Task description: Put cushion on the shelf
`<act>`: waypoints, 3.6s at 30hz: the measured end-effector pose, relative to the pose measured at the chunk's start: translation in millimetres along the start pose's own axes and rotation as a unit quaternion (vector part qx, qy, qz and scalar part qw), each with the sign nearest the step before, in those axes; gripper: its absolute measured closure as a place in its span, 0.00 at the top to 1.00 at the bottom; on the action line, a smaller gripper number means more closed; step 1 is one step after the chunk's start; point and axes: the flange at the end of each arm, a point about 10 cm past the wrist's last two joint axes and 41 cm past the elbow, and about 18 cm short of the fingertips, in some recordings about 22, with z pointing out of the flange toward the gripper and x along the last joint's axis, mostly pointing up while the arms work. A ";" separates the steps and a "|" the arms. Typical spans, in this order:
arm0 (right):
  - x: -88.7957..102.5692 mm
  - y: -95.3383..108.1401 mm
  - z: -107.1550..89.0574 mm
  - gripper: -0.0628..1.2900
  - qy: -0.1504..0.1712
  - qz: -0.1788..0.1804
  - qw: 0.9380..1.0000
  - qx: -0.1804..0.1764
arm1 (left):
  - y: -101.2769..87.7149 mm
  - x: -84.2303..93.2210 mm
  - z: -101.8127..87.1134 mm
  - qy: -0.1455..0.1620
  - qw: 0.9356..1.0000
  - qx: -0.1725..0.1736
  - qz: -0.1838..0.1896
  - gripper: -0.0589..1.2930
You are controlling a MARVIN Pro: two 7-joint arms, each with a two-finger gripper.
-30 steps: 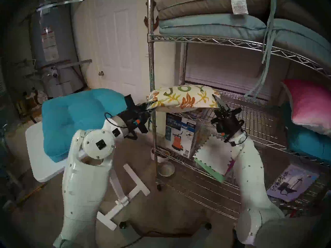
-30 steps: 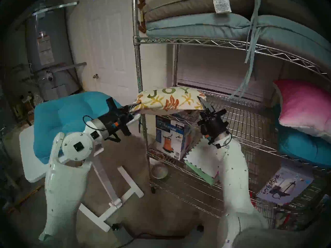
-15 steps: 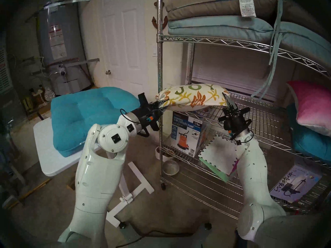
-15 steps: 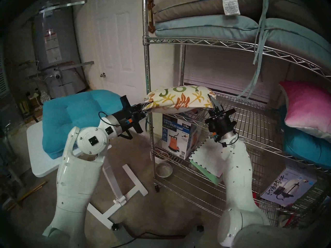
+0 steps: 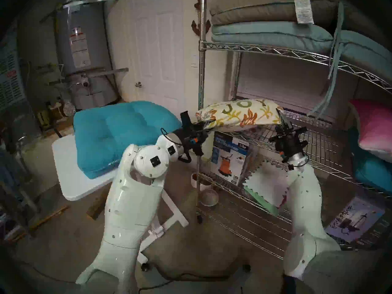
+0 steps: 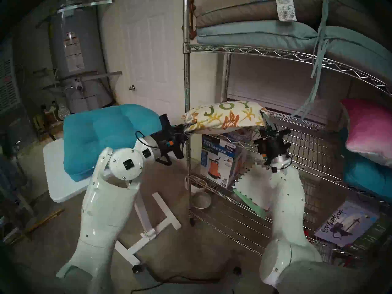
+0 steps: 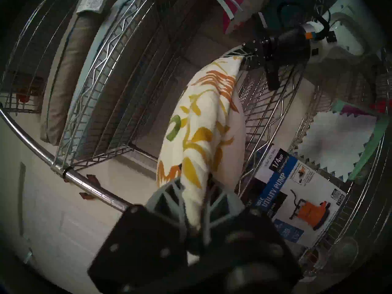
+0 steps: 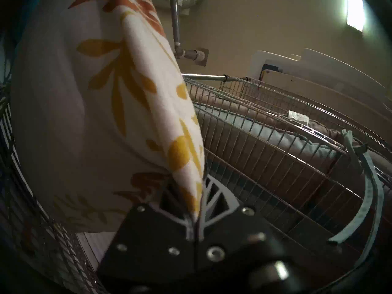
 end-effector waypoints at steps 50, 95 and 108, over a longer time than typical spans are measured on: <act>-38.8 69.5 28.3 0.04 -0.014 -0.105 0.994 0.029 | -0.1 41.3 28.0 0.041 0.999 -0.009 0.030 0.10; -80.9 82.2 62.4 0.04 -0.033 -0.141 0.981 0.132 | -18.4 23.2 70.3 0.041 0.998 -0.022 0.041 0.08; -99.6 84.4 53.7 0.04 -0.067 -0.131 0.978 0.145 | -13.0 29.1 93.1 0.052 0.997 -0.040 0.045 0.07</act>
